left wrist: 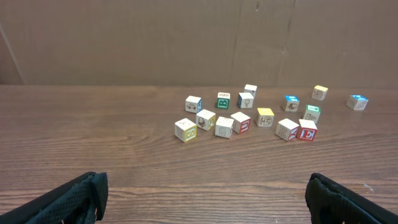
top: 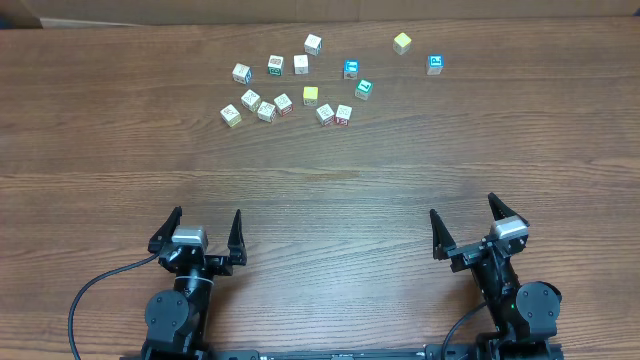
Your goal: Form a circle
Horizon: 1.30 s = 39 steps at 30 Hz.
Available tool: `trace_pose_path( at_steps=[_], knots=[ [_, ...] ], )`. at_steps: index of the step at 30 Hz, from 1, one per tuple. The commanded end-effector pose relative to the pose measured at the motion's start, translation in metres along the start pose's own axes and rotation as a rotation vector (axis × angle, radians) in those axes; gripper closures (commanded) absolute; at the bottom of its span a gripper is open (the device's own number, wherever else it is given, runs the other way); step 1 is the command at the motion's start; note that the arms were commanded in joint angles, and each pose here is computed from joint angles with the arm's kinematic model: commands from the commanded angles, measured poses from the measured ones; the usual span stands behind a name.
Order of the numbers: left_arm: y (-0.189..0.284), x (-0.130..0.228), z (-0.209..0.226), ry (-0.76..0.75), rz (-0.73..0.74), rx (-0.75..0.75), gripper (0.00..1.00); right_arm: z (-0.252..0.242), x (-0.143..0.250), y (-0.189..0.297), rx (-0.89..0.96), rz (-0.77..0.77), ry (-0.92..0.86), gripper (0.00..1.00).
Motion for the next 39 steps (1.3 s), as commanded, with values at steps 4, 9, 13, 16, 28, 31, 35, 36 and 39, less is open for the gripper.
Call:
trace_pose_path(
  at_steps=[4,9,13,16,28,31,35,36,39],
  knots=[
    [0.0008,0.0007,-0.0054,-0.028,-0.003,0.040,0.00,0.0002,0.0016,0.0001,0.001,-0.007,-0.004,0.00],
    [0.0009,0.0007,-0.0065,-0.028,-0.003,0.047,0.00,0.0002,0.0016,0.0001,0.001,-0.007,-0.004,0.00],
    [0.0009,0.0006,-0.0066,-0.028,-0.004,0.047,0.00,0.0002,0.0016,0.0001,0.001,-0.007,-0.004,0.00],
    [0.0009,0.0006,-0.0066,-0.028,-0.004,0.047,0.01,0.0002,0.0016,0.0001,0.001,-0.007,-0.004,0.00],
    [0.0006,-0.0003,-0.0026,-0.026,-0.009,0.020,0.01,0.0002,0.0016,0.0001,0.001,-0.007,-0.004,0.00],
    [0.0006,-0.0003,-0.0025,-0.026,-0.010,0.020,0.00,0.0002,0.0016,0.0001,0.001,-0.007,-0.004,0.00],
    [0.0005,-0.0007,-0.0007,-0.025,-0.012,0.007,0.00,0.0002,0.0016,0.0001,0.001,-0.007,-0.004,0.00],
    [0.0005,-0.0008,0.0000,-0.025,-0.013,0.003,0.00,0.0002,0.0016,0.0001,0.001,-0.007,-0.004,0.00],
    [0.0004,-0.0012,0.0016,-0.024,-0.015,-0.008,0.00,0.0002,0.0016,0.0001,0.001,-0.007,-0.004,0.00]
  ],
)
Point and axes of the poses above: each gripper's point midway between its finger pads, its own y axis back along the fingers, its own z axis along the line the jaws close on, x = y × z, the point moved 10 cm from there along y, back along the fingers, and after that the axes turned 9 degrees about y, right-handed, at the moved point
